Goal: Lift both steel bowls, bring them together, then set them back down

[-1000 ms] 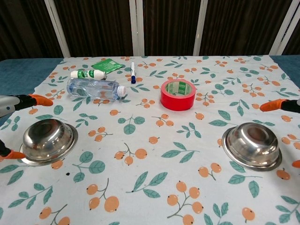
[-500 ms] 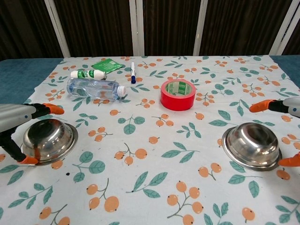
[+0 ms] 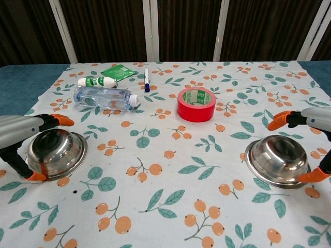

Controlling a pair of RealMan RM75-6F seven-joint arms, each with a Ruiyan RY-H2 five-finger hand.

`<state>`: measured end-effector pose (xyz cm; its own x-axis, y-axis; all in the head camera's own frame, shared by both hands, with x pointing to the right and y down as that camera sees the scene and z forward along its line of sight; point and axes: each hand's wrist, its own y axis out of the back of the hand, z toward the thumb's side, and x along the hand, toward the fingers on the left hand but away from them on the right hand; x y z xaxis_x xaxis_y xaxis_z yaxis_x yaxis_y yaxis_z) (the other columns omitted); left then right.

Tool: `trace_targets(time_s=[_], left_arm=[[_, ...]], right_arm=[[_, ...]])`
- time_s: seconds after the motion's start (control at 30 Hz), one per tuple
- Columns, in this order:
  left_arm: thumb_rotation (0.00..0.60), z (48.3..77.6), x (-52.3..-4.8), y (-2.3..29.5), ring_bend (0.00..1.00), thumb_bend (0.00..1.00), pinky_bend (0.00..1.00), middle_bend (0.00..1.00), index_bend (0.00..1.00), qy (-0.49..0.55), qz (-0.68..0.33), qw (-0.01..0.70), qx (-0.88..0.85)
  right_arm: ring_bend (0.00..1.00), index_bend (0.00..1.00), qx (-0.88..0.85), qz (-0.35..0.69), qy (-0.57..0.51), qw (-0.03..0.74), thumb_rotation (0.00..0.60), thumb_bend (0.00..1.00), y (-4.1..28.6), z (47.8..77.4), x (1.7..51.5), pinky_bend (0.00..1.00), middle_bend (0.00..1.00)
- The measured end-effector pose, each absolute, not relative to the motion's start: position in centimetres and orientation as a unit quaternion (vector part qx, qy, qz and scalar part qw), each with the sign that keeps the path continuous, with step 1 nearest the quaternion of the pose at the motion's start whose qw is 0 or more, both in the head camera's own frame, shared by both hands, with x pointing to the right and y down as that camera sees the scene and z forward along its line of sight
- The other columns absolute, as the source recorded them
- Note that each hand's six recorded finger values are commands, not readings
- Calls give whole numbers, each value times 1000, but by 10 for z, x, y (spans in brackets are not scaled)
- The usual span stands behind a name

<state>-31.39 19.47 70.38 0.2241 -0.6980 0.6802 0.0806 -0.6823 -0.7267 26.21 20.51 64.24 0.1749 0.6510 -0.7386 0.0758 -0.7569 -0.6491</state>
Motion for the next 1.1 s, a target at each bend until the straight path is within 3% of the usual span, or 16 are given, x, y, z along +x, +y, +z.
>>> trace_targets(time_s=[1.1], left_arm=[[600, 706, -323, 192, 0, 4, 155, 0, 62, 211, -599, 328, -699]], right_arm=[[155, 177, -726, 622, -212, 201, 600, 150, 193, 672, 243, 43, 34]])
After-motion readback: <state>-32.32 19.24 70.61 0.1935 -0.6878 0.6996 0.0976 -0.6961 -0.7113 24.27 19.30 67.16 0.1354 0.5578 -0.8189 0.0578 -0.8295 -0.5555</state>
